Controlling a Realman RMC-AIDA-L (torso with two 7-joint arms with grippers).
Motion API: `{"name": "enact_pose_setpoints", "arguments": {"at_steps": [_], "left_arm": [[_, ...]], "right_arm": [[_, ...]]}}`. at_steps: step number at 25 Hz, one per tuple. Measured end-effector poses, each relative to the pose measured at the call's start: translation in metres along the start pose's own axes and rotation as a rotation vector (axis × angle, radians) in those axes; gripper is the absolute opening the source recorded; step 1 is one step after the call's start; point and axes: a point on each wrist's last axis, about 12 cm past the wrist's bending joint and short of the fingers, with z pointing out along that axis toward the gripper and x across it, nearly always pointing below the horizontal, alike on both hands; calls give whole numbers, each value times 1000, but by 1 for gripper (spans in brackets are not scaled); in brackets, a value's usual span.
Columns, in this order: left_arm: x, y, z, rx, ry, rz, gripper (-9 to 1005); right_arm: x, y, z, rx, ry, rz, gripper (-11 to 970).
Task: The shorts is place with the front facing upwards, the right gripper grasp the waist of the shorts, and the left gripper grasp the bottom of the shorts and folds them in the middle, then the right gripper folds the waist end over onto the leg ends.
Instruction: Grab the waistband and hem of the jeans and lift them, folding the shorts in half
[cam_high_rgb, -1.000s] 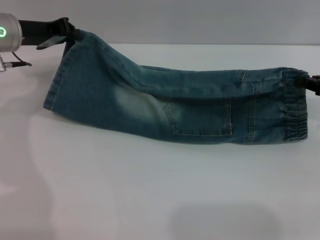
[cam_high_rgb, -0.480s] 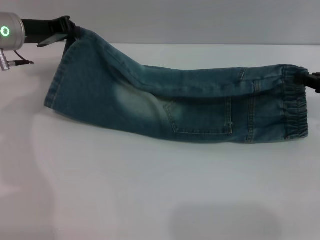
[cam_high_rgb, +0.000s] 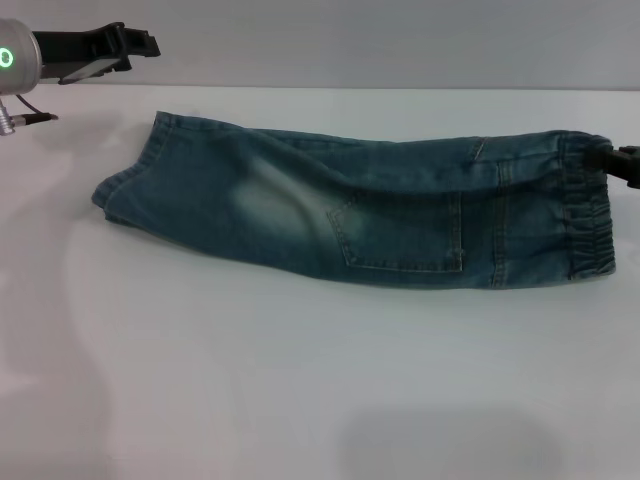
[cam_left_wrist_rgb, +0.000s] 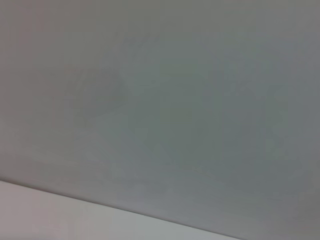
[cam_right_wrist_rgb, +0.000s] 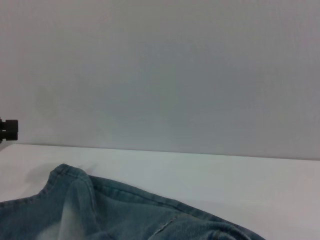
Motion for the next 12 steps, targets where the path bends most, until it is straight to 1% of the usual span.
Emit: {"name": "enact_pose_setpoints", "arguments": {"at_steps": [3,6,12], "left_arm": [[1,1,0,-5,-8,-5,407],[3,1,1,-7,-10,-2,606],[5,0,2,-7,-11,4,729]], "right_arm": [[-1,1,0,-5,0,-2,47],[-2,1,-1,-7,-3,1,48],[-9,-2,-4,11,-31,18,51]]}}
